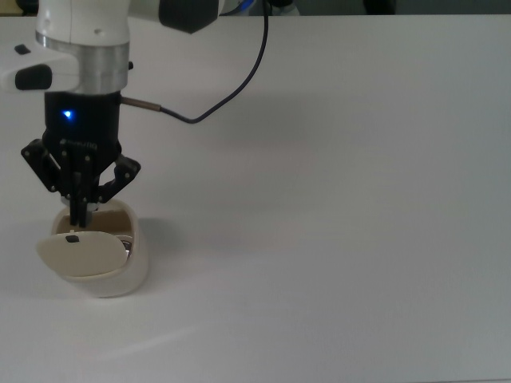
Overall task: Close the trash can
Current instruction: 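Push the open lid with the gripper, tilting it over the can opening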
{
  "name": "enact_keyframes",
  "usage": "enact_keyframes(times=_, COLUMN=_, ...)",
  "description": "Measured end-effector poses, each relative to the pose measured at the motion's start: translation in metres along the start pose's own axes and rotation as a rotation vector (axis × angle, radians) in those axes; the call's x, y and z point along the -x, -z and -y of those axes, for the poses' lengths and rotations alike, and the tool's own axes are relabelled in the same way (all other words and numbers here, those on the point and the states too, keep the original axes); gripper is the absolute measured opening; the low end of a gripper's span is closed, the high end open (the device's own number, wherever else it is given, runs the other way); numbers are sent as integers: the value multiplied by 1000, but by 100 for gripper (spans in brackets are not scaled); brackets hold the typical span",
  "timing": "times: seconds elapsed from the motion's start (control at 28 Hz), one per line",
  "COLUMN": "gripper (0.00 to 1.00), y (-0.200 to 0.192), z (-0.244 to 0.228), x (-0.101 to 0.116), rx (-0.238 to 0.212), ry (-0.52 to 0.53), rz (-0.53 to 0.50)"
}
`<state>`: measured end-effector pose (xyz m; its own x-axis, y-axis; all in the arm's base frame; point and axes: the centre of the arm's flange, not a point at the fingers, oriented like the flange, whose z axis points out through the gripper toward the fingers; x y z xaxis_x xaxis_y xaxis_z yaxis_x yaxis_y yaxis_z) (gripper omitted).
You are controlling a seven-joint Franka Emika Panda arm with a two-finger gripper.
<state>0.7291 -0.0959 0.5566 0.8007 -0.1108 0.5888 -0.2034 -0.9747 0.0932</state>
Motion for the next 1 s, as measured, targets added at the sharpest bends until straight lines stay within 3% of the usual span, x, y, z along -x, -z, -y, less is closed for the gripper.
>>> enact_keyframes(times=0.29, gripper=9, y=-32, z=-16, x=9, rx=61, ry=29, rz=15)
enact_keyframes(times=0.54, gripper=9, y=-38, z=-40, x=11, rx=100, ry=38, rz=21)
enact_keyframes(times=1.0, gripper=9, y=-40, z=-49, x=11, rx=107, ry=64, rz=25)
